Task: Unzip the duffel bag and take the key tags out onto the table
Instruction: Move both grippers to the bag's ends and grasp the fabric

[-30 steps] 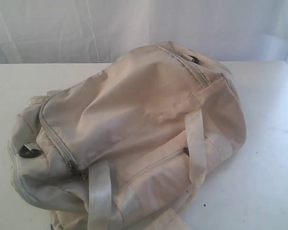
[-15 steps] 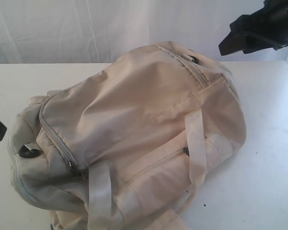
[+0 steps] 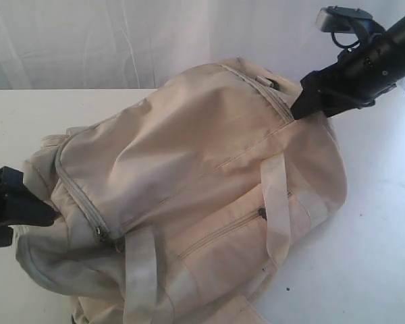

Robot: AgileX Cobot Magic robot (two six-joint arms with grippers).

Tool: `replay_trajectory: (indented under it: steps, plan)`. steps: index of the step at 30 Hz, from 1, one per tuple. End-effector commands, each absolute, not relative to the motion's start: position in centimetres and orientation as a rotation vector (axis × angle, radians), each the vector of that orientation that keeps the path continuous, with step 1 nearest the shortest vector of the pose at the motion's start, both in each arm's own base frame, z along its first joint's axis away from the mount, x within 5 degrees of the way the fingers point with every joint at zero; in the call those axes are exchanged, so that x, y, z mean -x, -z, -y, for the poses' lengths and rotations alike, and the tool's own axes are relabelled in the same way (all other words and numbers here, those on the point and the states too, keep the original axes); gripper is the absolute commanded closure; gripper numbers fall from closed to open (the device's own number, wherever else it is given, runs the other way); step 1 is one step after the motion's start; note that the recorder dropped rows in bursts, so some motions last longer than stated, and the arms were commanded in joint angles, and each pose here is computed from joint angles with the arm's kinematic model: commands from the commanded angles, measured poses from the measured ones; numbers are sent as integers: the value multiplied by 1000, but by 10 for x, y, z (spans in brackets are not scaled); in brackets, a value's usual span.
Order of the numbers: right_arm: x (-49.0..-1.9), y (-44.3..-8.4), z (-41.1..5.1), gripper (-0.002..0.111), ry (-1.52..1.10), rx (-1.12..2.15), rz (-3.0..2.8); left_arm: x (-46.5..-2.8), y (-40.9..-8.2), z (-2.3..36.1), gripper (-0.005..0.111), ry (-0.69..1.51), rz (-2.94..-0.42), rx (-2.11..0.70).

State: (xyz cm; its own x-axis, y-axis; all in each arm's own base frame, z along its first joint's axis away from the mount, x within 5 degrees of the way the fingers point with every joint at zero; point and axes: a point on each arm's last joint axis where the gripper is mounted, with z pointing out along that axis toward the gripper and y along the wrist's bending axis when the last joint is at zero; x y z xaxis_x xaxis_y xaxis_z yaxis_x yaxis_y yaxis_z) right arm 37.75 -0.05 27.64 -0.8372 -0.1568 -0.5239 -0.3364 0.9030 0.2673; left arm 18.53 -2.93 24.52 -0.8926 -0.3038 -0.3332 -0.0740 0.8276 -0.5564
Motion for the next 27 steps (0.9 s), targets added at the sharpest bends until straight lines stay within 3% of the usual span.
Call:
replay_trajectory:
  steps: [1,5,10,13,14,17,21,27]
  plan:
    - [-384,-267,-6,49,-471,389,-2562,-184,-229,34,34,845,-2586,324]
    - [-386,-265,-7,58,-444,403,-2566,-184,-215,35,34,881,-2628,362]
    - [-386,-264,-6,84,-433,408,-2567,-191,-209,35,38,911,-2603,394]
    - [-386,-264,-6,106,-422,415,-2570,-195,-206,35,62,895,-2590,374]
    - [-385,-264,-5,108,-411,424,-2576,-196,-204,34,77,885,-2597,344]
    - [-383,-262,-1,108,-353,429,-2612,-199,-199,33,106,855,-2606,296]
    - [-375,-268,5,108,-273,386,-2680,-209,-206,31,106,825,-2579,269]
    - [-353,-290,5,108,-249,362,-2673,-236,-247,28,106,773,-2497,103]
